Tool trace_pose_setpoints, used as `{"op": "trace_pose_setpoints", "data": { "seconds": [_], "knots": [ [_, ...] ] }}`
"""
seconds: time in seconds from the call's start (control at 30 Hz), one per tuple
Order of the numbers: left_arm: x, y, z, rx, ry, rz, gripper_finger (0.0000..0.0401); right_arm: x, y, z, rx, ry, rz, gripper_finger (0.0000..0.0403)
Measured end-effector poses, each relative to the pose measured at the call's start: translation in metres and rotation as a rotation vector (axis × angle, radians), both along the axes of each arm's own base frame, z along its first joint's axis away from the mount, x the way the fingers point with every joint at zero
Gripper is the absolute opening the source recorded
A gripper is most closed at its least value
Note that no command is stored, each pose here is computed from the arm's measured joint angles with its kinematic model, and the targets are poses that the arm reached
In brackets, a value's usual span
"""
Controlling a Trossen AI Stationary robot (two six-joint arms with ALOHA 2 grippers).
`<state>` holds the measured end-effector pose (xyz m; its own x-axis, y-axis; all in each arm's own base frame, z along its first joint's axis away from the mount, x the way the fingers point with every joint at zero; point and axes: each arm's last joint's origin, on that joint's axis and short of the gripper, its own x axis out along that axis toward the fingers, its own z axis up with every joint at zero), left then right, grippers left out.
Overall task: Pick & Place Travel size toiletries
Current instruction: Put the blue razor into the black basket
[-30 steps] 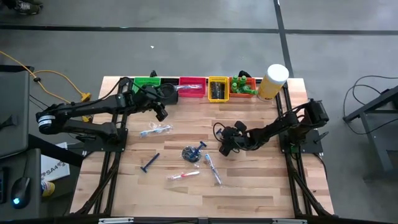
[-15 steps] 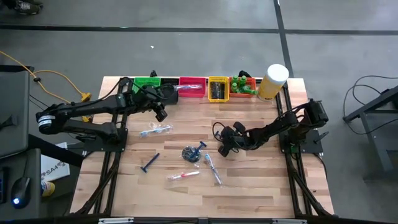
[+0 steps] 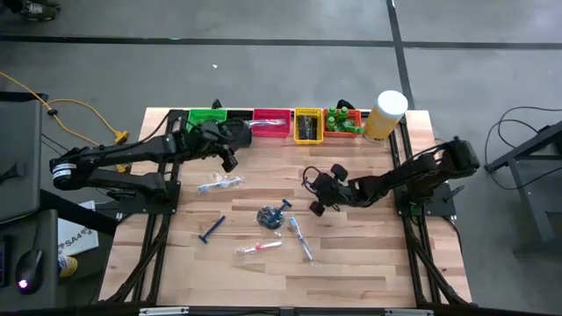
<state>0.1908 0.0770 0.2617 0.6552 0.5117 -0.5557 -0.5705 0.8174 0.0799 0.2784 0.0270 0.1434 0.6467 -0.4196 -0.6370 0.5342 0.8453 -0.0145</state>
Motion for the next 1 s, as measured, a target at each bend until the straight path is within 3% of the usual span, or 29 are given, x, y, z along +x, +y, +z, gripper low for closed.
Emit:
{"op": "trace_pose_setpoints", "data": {
  "seconds": [0.23,0.43,0.53,0.77,1.0],
  "knots": [
    [0.008,-0.015,-0.04,0.039,-0.247,-0.249,0.0182,-0.008,-0.011,0.038,-0.098,-0.102,-0.014,0.0027],
    [-0.001,-0.023,-0.066,0.037,-0.446,-0.334,0.0182,-0.006,-0.012,0.066,-0.171,-0.254,0.04,0.0027],
    [-0.003,-0.025,-0.075,-0.006,-0.473,-0.344,0.0182,-0.001,-0.011,0.073,-0.215,-0.323,0.087,0.0027],
    [-0.001,-0.032,-0.074,-0.043,-0.505,-0.403,0.0182,0.014,-0.008,0.082,-0.29,-0.492,0.189,0.0027],
    [0.007,-0.045,-0.067,0.031,-0.577,-0.489,0.0183,0.03,-0.013,0.076,-0.283,-0.634,0.321,0.0027]
  ]
}}
